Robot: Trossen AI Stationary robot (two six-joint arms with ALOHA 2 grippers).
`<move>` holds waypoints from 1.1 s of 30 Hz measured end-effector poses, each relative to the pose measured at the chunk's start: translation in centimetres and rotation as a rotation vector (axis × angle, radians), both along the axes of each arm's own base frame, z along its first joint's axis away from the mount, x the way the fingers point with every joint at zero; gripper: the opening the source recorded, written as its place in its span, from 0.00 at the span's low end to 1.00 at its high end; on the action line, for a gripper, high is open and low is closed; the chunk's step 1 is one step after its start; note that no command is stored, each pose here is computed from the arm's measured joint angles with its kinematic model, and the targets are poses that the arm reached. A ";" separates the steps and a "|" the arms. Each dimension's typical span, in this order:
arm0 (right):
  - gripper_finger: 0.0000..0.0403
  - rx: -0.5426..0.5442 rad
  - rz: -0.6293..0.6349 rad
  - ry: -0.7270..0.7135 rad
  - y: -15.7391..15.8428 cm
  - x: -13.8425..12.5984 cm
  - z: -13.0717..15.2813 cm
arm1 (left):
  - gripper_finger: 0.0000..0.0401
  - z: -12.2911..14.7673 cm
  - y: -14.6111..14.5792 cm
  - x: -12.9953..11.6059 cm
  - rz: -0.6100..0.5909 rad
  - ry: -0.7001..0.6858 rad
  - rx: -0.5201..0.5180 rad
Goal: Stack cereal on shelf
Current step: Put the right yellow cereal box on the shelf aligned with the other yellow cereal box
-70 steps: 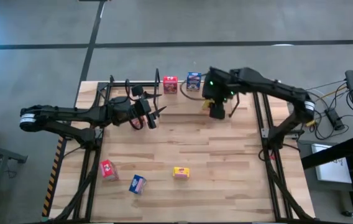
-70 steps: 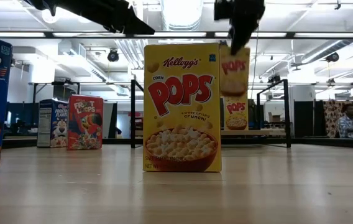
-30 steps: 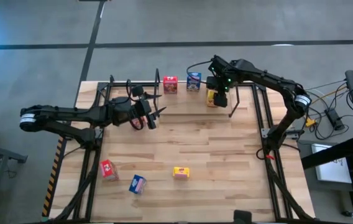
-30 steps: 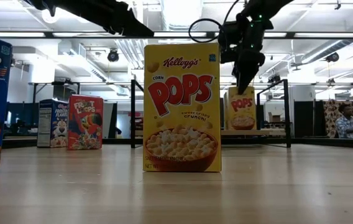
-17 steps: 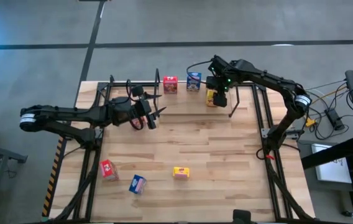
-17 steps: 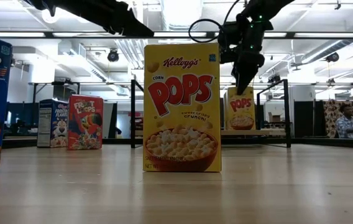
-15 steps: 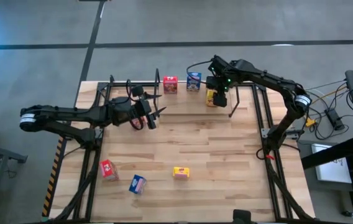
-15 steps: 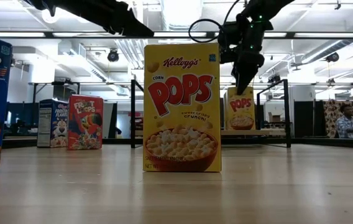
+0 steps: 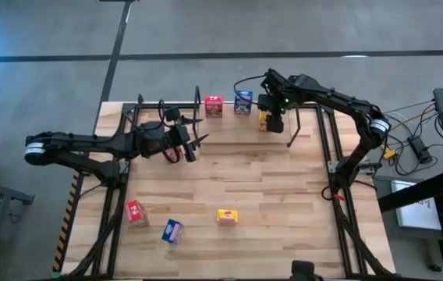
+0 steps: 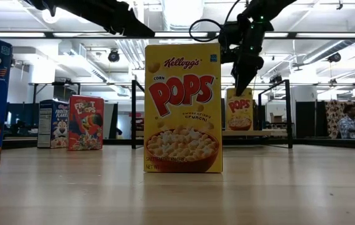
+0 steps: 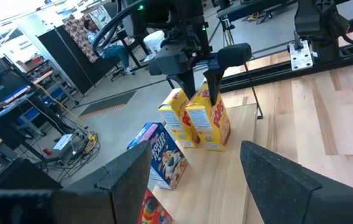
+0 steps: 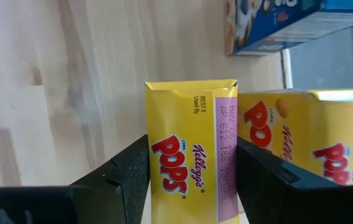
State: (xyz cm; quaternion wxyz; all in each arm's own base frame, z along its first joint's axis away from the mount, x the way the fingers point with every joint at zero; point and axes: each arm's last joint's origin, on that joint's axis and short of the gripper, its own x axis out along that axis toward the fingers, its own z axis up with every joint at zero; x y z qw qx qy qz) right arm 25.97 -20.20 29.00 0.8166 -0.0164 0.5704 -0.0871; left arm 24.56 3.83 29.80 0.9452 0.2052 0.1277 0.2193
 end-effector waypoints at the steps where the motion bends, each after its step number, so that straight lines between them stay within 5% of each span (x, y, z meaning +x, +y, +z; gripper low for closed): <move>1: 0.48 -0.006 -0.003 0.005 0.0 0.0 0.0 | 0.58 0.0 0.0 0.0 0.000 0.000 0.000; 24: 0.45 0.000 0.000 0.008 -0.1 -0.1 0.0 | 0.58 0.0 0.0 0.0 0.000 0.000 0.000; 33: 0.58 0.001 -0.014 0.004 -0.1 -0.1 0.0 | 0.58 0.0 0.0 0.0 0.000 0.000 0.000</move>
